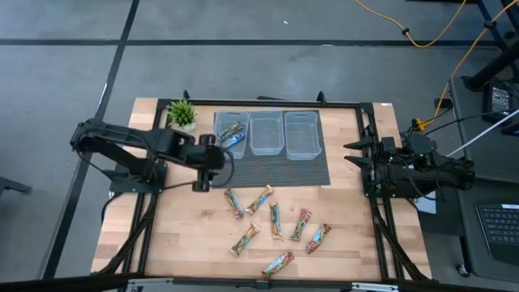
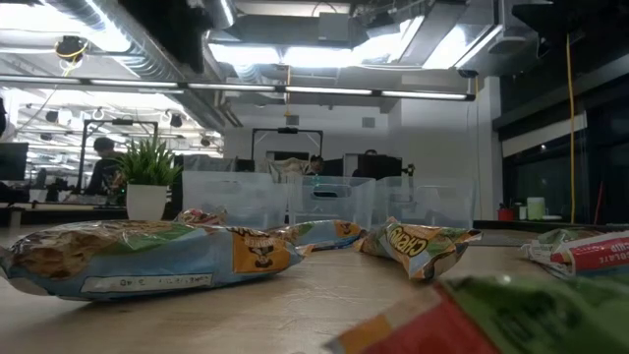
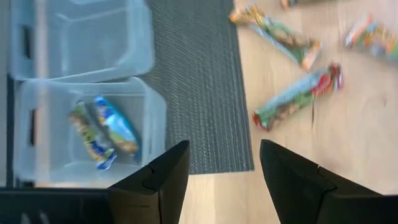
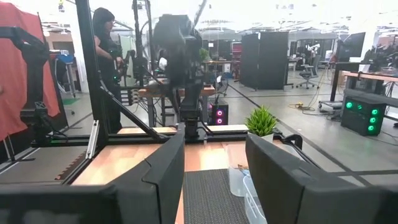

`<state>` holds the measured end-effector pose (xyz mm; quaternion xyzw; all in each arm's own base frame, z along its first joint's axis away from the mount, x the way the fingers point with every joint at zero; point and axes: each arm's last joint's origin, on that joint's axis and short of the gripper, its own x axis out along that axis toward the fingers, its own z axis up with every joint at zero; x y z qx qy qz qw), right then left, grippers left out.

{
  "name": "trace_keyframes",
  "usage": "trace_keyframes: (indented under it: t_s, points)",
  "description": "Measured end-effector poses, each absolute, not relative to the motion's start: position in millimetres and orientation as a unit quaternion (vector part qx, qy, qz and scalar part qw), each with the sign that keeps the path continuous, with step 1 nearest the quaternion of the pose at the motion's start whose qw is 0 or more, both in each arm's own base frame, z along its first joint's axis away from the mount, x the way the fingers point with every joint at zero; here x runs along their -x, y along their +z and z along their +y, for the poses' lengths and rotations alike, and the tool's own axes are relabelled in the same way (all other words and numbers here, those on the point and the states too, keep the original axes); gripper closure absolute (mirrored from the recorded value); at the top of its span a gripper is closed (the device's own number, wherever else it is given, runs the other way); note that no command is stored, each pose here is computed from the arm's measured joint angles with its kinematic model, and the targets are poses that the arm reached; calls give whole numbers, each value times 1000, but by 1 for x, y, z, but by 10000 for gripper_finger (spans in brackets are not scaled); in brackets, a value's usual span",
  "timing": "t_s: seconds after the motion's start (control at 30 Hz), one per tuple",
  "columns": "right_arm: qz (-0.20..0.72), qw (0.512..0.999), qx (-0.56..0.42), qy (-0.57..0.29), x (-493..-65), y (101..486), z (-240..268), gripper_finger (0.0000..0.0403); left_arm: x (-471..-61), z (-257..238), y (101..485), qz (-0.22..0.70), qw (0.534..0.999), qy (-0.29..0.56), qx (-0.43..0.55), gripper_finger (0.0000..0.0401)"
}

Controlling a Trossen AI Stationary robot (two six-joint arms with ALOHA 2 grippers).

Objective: Pick and place Granola Bars by type
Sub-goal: Put the red granola bar into the middle transparent bin

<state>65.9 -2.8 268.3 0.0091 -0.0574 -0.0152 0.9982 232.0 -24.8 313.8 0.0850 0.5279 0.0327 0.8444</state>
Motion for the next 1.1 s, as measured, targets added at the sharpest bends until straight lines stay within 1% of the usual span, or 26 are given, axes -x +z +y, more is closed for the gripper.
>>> trace_keyframes:
  t_s: [0.13,0.3,0.47,0.63,0.73,0.93,1.1]
  points:
    - [-55,998,-11,-15,-66,268,-3,228,-235,-28,289,530,841,-11,-111,211]
    - [-54,998,-12,-15,-66,268,-3,228,-246,-34,278,507,853,-26,-122,198]
    - [-55,998,-11,-16,-66,268,-3,228,-263,-39,255,543,831,-32,-114,167]
    - [-55,997,-45,-15,-66,268,-3,228,-280,-43,223,591,798,-34,-112,134]
    - [-51,997,-48,-15,-66,267,-3,228,-288,-48,211,596,794,-32,-116,121]
    - [-36,998,-49,-15,-66,264,-3,228,-298,-62,198,584,799,-67,-123,115]
    - [-24,998,-49,-16,-66,262,-3,228,-303,-74,183,592,784,-102,-154,115]
